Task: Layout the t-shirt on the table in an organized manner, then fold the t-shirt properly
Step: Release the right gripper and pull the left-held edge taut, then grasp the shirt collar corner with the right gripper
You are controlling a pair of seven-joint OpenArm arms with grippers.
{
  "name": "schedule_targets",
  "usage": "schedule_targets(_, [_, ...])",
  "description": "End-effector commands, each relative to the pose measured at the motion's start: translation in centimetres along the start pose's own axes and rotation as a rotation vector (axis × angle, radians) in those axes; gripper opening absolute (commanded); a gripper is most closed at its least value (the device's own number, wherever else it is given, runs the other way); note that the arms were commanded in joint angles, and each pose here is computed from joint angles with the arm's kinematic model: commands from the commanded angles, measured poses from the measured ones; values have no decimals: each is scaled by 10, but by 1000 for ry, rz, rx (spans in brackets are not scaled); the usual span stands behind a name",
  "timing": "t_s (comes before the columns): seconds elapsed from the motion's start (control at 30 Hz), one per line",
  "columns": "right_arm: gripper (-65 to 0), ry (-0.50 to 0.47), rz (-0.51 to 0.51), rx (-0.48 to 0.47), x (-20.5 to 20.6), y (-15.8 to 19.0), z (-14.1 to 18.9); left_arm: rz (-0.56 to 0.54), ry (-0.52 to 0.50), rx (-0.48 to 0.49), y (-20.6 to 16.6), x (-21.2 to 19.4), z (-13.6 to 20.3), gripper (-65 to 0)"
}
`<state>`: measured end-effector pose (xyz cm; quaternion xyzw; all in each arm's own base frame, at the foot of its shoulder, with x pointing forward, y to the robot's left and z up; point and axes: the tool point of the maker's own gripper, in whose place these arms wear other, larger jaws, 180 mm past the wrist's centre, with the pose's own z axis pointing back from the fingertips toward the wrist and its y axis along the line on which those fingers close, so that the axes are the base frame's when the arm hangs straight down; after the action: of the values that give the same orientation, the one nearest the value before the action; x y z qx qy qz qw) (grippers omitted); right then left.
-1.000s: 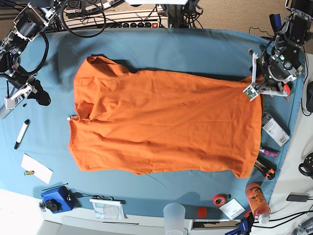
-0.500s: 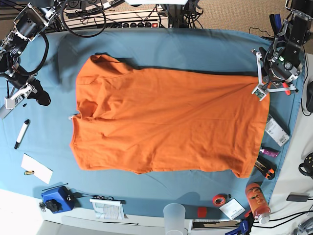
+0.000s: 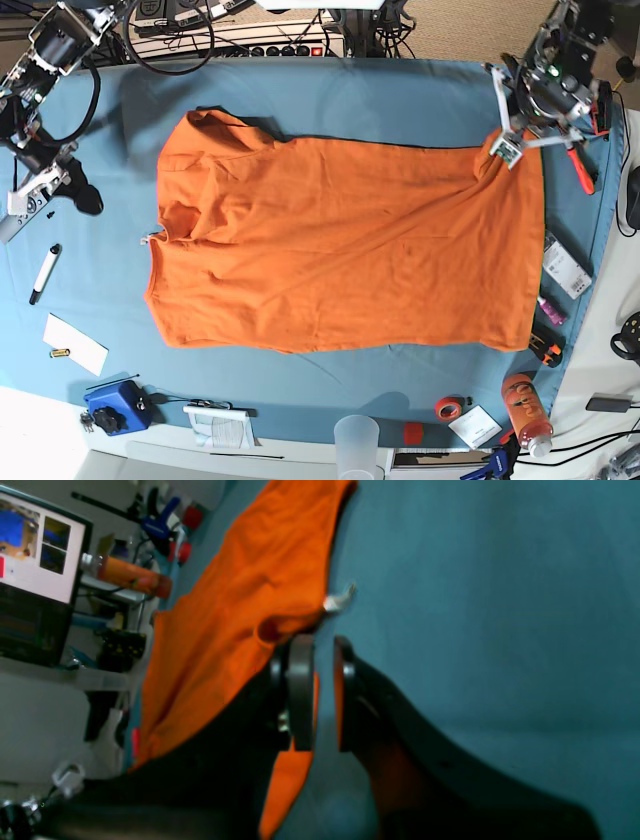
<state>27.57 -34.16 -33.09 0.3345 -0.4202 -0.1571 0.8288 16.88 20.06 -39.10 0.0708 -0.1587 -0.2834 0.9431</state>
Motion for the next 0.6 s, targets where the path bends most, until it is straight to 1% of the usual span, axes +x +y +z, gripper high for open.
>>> schedule_targets(0.0, [-569, -52, 31, 18, 20, 7, 7, -3, -20, 18, 5, 4, 4, -650])
schedule_targets(0.17, [-568, -70, 8, 51, 17, 10, 11, 0, -32, 17, 3, 6, 3, -650])
schedule_targets(0.23, [-562, -103, 1, 93, 23, 18, 11, -2, -36, 22, 3, 6, 3, -650])
schedule_targets(0.27, [-529, -95, 1, 96, 21, 19, 10, -2, -38, 22, 4, 7, 3, -650])
schedule_targets(0.3, [-483, -78, 5, 94, 19, 19, 7, -1, -39, 23, 4, 8, 3, -650])
schedule_targets(0.33, [-435, -55, 9, 96, 15, 20, 3, -1, -39, 23, 4, 8, 3, -650])
schedule_targets(0.37, [-404, -25, 12, 98, 8, 21, -2, -1, -38, 22, 4, 7, 3, -650])
schedule_targets(0.4, [-389, 14, 18, 100, 0, 23, -8, -1, -38, 22, 4, 7, 3, -650])
schedule_targets(0.57, [-389, 250, 25, 139, -62, 35, -36, -1, -38, 23, 4, 7, 3, -650])
